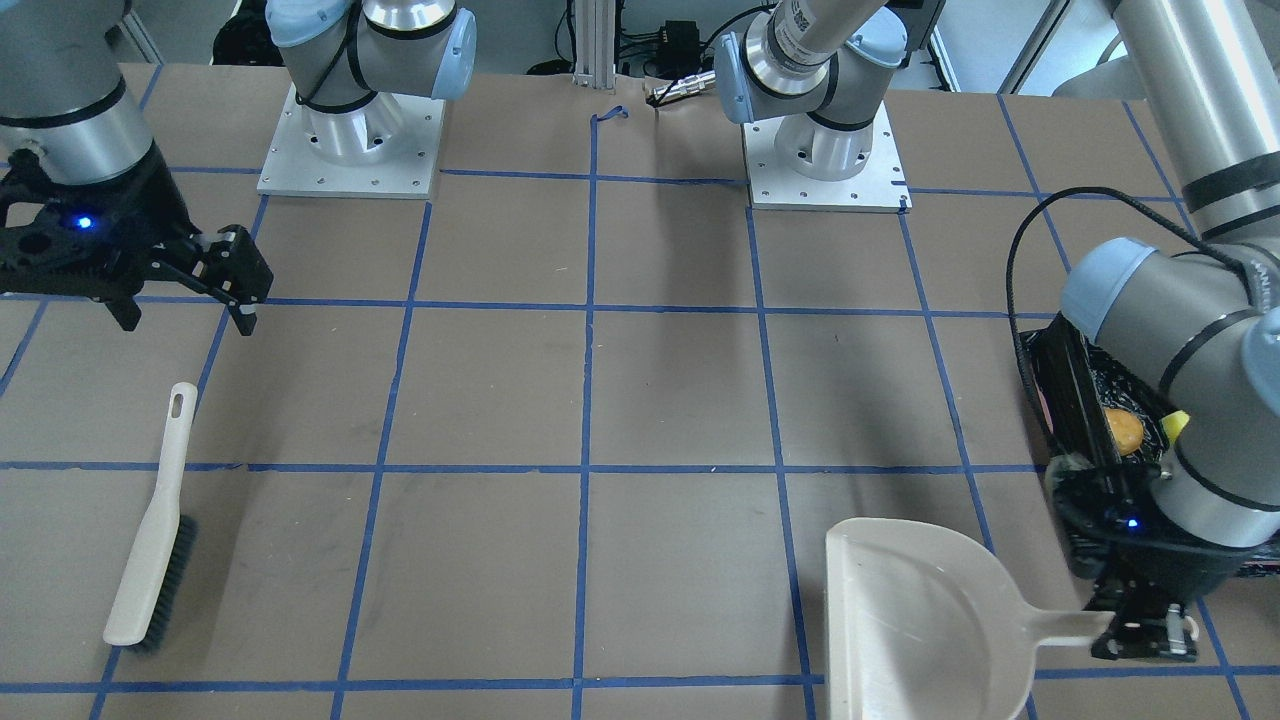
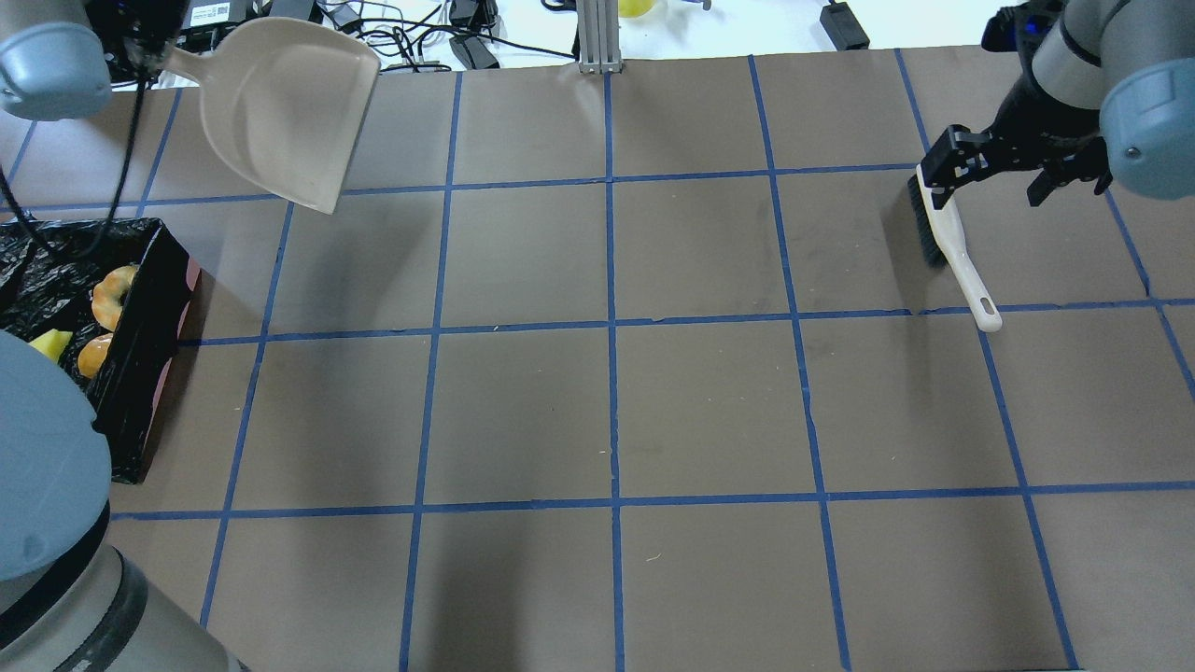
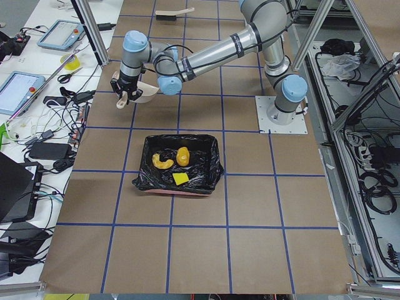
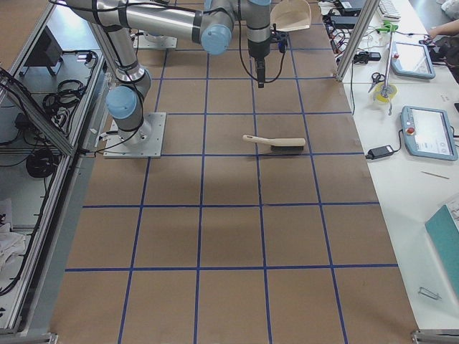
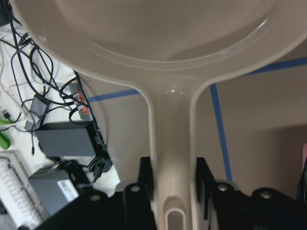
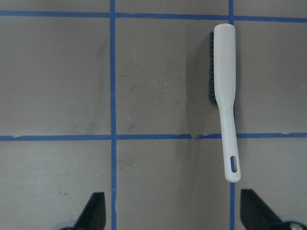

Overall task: Sweep and dump trash into bin
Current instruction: 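Set the brush down with the right gripper while the left brings the dustpan back, then set the dustpan down on the table with the left gripper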

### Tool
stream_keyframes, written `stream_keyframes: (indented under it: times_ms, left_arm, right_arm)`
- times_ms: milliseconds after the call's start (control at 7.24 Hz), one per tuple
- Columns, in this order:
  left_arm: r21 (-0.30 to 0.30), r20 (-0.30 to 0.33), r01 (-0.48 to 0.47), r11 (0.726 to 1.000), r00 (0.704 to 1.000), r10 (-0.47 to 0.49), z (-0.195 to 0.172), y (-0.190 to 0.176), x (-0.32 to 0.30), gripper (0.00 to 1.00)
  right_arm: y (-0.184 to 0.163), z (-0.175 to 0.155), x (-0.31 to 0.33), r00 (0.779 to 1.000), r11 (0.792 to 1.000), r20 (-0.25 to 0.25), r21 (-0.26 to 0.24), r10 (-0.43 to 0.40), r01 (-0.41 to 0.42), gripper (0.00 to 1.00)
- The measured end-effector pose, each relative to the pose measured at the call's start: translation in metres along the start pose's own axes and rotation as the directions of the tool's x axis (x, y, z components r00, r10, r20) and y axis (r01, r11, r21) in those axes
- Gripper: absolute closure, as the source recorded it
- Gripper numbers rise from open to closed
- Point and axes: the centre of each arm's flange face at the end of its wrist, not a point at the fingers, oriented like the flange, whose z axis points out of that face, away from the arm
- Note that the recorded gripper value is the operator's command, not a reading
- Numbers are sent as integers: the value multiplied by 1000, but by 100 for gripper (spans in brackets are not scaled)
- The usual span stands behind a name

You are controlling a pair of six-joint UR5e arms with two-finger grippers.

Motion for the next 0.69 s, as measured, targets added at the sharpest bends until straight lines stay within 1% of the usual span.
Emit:
stream_keyframes:
  times_ms: [138, 276, 414, 553, 691]
  left_arm:
    - [44, -73, 36, 998, 997, -33, 22, -24, 9, 100]
    - [73, -142, 57, 996, 989, -46, 36, -43, 18, 100]
    - [88, -188, 75, 993, 981, -57, 47, -53, 26, 100]
    - [93, -216, 93, 991, 974, -71, 55, -58, 32, 100]
    - [93, -232, 110, 990, 969, -85, 59, -60, 36, 100]
  right_arm:
    - [12, -12, -13, 1000, 999, 4, -28, 16, -16, 0]
    - [17, -22, -24, 1000, 999, 11, -45, 26, -25, 0]
    - [20, -30, -36, 1000, 998, 16, -57, 15, -14, 0]
    - [23, -34, -47, 1000, 998, 20, -68, -2, 4, 0]
    - [26, -34, -55, 1000, 997, 19, -80, -14, 16, 0]
